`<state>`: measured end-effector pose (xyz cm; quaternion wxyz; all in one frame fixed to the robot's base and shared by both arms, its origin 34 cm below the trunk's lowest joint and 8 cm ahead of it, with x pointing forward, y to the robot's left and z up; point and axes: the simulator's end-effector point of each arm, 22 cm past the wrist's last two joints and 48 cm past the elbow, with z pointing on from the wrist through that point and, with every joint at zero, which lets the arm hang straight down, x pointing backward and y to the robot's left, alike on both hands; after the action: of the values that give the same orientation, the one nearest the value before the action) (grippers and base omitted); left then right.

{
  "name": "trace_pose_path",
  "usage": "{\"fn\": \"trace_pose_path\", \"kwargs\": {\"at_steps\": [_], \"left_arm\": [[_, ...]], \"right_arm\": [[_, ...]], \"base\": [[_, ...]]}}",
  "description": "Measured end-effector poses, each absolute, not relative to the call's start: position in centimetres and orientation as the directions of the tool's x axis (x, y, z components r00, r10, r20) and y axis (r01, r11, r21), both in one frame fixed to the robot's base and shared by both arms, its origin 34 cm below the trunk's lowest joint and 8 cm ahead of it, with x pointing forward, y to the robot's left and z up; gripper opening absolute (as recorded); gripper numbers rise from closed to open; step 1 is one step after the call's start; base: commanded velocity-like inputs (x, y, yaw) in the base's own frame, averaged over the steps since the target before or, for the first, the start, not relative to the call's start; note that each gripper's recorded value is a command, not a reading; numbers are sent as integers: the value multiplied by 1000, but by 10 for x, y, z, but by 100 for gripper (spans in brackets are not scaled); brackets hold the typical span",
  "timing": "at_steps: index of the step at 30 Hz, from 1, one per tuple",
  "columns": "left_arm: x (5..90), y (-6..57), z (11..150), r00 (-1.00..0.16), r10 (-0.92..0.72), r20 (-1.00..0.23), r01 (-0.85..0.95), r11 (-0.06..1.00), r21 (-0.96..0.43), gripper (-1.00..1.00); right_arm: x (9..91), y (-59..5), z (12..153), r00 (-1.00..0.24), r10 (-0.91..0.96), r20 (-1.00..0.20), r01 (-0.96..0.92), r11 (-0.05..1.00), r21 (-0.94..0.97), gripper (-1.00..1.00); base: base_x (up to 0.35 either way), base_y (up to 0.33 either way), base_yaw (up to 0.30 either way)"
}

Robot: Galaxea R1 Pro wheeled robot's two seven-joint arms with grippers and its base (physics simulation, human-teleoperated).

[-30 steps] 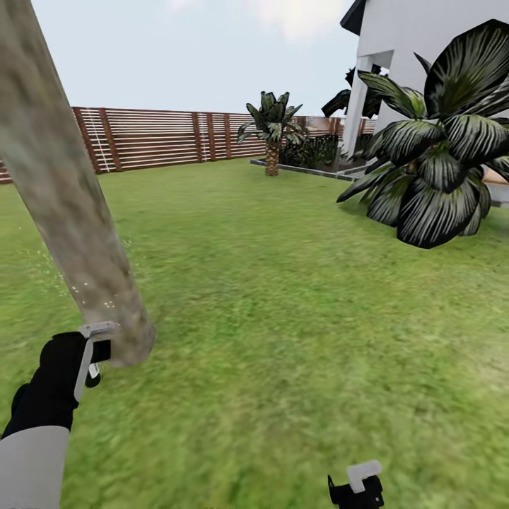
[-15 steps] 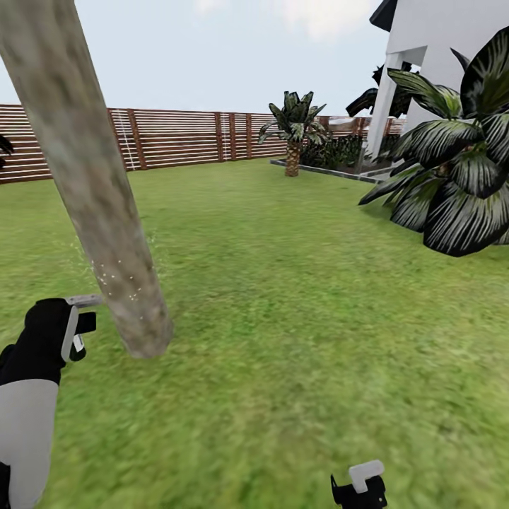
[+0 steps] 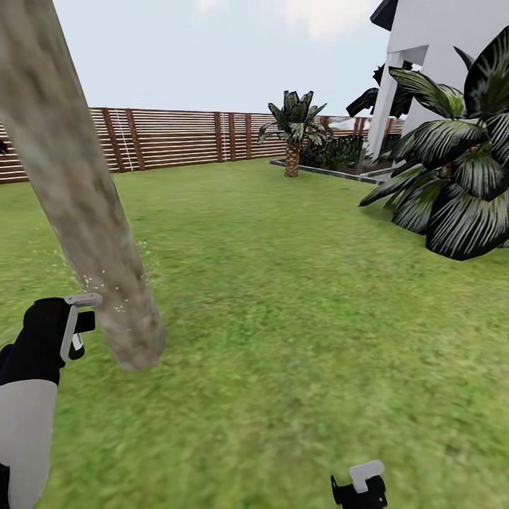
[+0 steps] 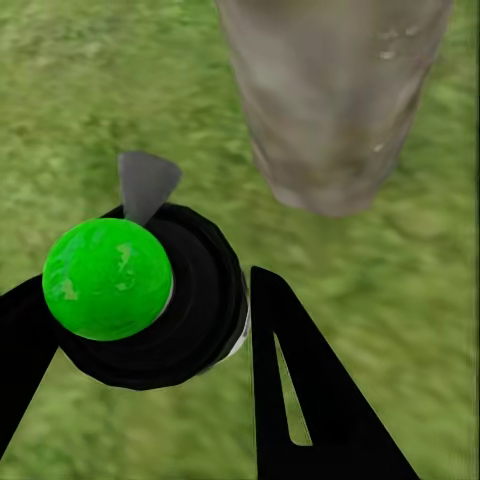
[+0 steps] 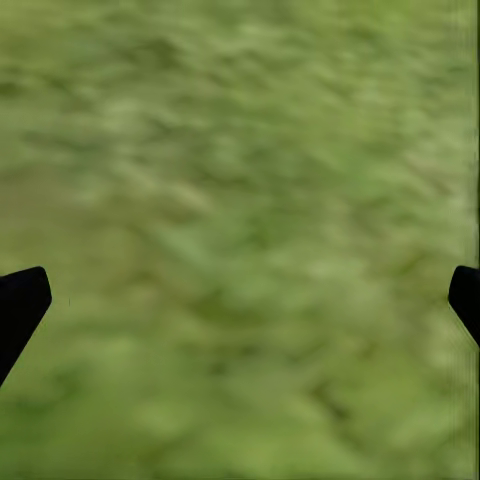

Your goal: In the garden, pick up the pesticide atomizer on the floor and spray pesticide onto both trees until each tree trunk is fully covered.

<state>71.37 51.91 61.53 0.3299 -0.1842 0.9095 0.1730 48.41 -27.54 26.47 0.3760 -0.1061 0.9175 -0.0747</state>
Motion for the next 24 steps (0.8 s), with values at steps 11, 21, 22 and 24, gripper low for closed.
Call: {"fn": "trace_pose_path", "kwargs": {"at_steps": [11,21,22,24], "left_arm": [[714,520,616,-715,-218,-665,-449,871,197,-100],[717,521,630,-692,-210,-690,-455,869,193,-100],[718,521,633,-688,-208,-696,-456,869,192,-100],[718,521,634,-685,-207,-699,-457,869,191,-100]], "right_arm": [[484,-275,265,-694,-251,-674,-139,966,-217,100],[484,-275,265,-695,-251,-674,-139,966,-217,100],[484,-275,265,-695,-251,-674,-139,966,-217,100],[484,-275,265,-695,-251,-674,-139,966,-217,100]], "base": [[-85,-251,0],[59,-272,0],[21,-275,0],[10,-275,0]]}}
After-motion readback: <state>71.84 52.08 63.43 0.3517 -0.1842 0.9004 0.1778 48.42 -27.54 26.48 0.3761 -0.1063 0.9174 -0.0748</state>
